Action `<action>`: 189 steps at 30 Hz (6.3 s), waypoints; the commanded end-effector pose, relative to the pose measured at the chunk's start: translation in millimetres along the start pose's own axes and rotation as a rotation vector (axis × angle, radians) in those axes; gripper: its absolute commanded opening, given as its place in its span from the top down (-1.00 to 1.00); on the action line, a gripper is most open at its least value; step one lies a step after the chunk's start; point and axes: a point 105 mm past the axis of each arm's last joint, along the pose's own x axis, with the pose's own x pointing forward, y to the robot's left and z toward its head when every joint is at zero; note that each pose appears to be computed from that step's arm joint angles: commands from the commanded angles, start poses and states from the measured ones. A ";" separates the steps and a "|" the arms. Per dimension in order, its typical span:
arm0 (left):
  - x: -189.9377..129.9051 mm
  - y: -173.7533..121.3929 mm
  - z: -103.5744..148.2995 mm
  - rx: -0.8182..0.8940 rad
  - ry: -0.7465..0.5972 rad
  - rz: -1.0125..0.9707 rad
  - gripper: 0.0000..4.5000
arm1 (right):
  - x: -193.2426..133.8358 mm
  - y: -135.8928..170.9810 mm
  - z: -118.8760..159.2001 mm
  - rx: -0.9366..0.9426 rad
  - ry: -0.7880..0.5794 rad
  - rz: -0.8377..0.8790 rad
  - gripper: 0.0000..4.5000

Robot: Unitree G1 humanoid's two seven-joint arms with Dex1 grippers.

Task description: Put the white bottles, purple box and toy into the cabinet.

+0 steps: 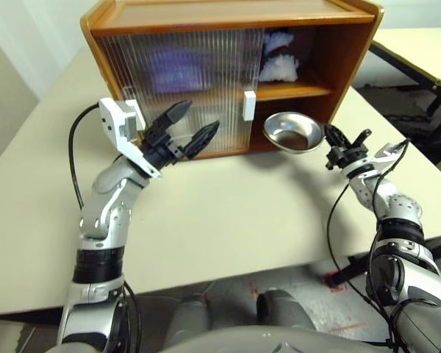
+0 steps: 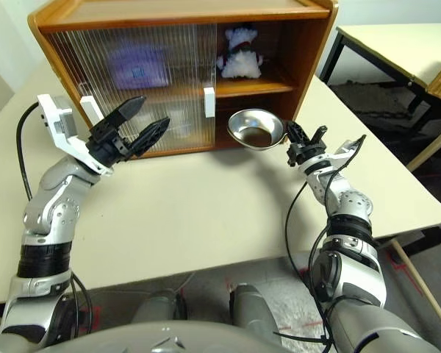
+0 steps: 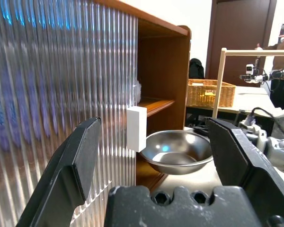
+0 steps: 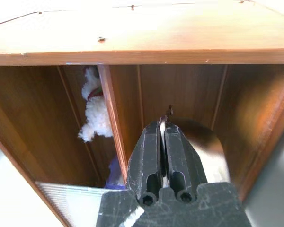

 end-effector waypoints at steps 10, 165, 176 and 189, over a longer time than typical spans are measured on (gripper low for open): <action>-11.6 -2.6 4.0 0.008 0.011 0.041 -1.00 | 25.1 -12.7 -8.2 0.045 -0.075 -0.024 0.99; 9.1 -6.8 -4.3 -0.032 -0.021 -0.025 -1.00 | 28.3 51.2 -86.6 -1.780 -0.324 -0.247 0.98; 8.9 -6.8 -4.2 -0.033 -0.024 -0.023 -1.00 | 28.2 47.7 -53.7 -1.810 -0.419 -0.366 0.98; 7.8 -6.2 -4.3 -0.032 -0.025 -0.017 -1.00 | 25.5 46.2 -26.8 -1.859 -0.523 -0.471 0.98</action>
